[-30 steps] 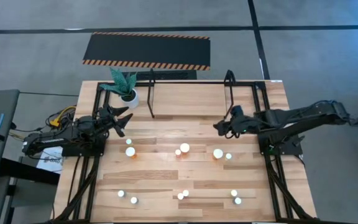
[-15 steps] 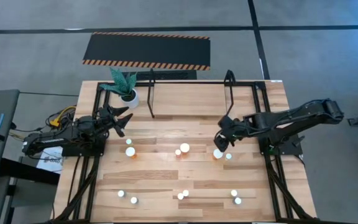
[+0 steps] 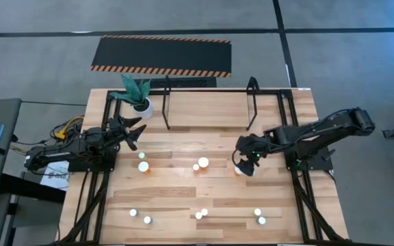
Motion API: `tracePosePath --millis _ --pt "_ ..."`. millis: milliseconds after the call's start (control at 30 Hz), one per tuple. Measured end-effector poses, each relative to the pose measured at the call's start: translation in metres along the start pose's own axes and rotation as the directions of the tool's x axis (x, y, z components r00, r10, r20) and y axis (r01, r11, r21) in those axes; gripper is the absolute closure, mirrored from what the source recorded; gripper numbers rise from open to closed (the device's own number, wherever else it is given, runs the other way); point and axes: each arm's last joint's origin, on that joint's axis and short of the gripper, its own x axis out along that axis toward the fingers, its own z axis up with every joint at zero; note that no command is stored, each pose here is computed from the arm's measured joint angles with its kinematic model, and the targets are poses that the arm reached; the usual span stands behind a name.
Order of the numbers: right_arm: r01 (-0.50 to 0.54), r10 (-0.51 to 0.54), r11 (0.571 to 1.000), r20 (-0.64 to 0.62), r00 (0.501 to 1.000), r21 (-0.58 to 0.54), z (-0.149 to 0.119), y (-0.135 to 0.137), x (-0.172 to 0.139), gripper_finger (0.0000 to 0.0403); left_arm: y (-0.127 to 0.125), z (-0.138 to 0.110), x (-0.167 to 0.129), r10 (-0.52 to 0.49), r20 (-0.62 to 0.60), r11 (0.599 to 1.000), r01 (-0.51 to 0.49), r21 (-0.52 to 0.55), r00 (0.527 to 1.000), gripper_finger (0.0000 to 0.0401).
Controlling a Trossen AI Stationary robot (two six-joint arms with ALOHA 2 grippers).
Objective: Pick and place medicine bottles onto shelf by color
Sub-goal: Put the orange pill bottle on the shelf
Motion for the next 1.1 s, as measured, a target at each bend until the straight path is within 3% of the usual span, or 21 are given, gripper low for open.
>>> tracePosePath --millis 200,433,600,700,833,1100 --pt "-0.028 0.027 0.998 -0.013 1.0 -0.062 -0.006 0.009 0.0 0.0099 0.0 0.0 0.0 0.0 0.0 1.0 0.0 0.0 1.0 0.0193" --pt "-0.027 0.026 0.996 -0.017 1.0 -0.081 -0.006 0.009 0.0 0.001 0.0 0.0 0.0 0.0 0.0 1.0 0.0 0.0 1.0 0.0193" --pt "-0.022 0.018 0.989 -0.032 0.999 -0.148 -0.006 0.011 0.007 0.0026 0.0 0.0 0.0 -0.001 0.0 1.0 0.001 0.0 1.0 0.0193" --pt "-0.005 -0.011 0.983 -0.084 0.996 -0.183 -0.009 0.01 0.017 0.0014 0.0 0.0 0.0 -0.001 0.0 1.0 0.001 0.0 1.0 0.0193" --pt "-0.012 -0.022 0.98 -0.168 0.986 -0.197 -0.011 0.008 0.032 0.0009 0.0 0.0 0.0 0.0 0.0 1.0 0.0 0.0 1.0 0.0193" --pt "-0.023 -0.018 0.981 -0.21 0.977 -0.19 -0.009 0.005 0.047 0.0005 0.0 0.0 0.0 0.0 0.0 1.0 0.0 0.0 1.0 0.0193"
